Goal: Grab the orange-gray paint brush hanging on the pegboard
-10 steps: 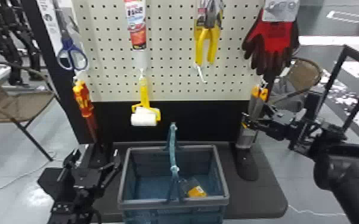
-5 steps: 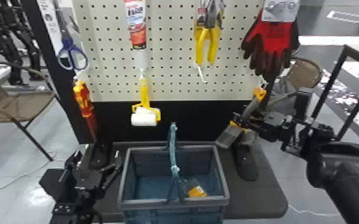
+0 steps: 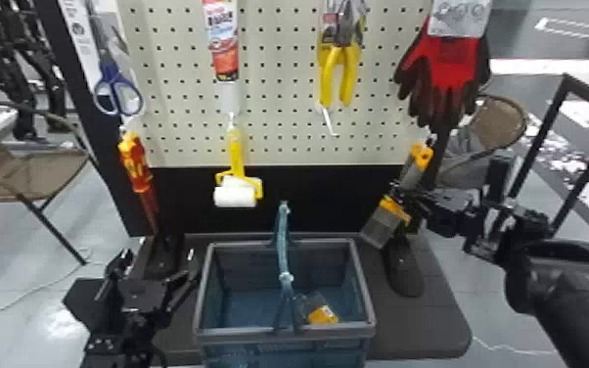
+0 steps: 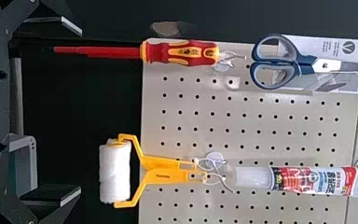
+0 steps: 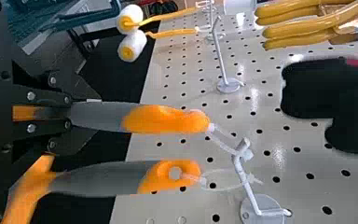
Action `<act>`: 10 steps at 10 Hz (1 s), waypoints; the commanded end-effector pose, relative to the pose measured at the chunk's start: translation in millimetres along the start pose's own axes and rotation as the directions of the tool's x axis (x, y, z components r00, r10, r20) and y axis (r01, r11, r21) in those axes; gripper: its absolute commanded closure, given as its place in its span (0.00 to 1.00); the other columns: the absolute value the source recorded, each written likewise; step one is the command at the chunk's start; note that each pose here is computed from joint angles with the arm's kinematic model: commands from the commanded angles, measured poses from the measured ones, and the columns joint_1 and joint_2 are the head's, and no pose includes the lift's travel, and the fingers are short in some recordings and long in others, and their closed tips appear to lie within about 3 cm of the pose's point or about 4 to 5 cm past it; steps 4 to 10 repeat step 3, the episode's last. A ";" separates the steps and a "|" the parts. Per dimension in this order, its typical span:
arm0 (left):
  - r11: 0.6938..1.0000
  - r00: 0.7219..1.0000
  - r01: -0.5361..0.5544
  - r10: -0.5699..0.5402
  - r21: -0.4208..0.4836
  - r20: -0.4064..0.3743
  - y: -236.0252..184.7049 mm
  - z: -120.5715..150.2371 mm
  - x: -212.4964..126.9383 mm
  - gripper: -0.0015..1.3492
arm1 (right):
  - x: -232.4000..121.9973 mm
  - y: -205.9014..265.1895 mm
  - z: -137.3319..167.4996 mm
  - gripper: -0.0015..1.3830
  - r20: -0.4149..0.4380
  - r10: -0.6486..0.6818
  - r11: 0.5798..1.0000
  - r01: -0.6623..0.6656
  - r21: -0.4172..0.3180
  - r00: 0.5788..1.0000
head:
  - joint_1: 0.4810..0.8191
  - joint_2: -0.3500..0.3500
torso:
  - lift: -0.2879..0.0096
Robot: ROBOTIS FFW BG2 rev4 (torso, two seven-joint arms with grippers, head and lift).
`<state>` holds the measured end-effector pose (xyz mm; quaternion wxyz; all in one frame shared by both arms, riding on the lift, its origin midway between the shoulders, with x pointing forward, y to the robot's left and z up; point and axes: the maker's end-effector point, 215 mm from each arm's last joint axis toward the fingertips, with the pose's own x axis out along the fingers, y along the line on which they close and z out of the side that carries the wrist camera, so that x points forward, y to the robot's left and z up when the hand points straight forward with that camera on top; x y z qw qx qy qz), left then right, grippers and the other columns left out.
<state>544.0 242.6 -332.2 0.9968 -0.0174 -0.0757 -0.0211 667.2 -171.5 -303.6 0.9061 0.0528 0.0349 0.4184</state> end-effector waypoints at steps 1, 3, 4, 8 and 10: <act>1.000 1.000 -0.001 0.001 -0.001 0.000 0.8 0.1 0.0 0.09 | -1.0 -0.8 -0.7 0.92 0.000 -0.002 1.000 0.002 -0.002 1.000 | 0.20 0.50 | 0.63; 1.000 1.000 -0.001 0.001 0.000 0.002 1.2 0.6 -0.1 0.09 | -1.2 -1.0 -2.0 0.92 -0.004 -0.002 1.000 0.002 -0.003 1.000 | 0.20 0.50 | 0.63; 1.000 1.000 -0.001 0.001 0.000 0.002 1.2 0.6 -0.1 0.09 | -1.2 -1.0 -2.0 0.92 -0.004 -0.002 1.000 0.002 -0.003 1.000 | 0.20 0.50 | 0.63; 1.000 1.000 -0.001 0.001 0.000 0.002 1.2 0.6 -0.1 0.09 | -1.2 -1.0 -2.0 0.92 -0.004 -0.002 1.000 0.002 -0.003 1.000 | 0.20 0.50 | 0.63; 1.000 1.000 -0.001 0.001 0.000 0.002 1.2 0.6 -0.1 0.09 | -1.2 -1.0 -2.0 0.92 -0.004 -0.002 1.000 0.002 -0.003 1.000 | 0.20 0.50 | 0.63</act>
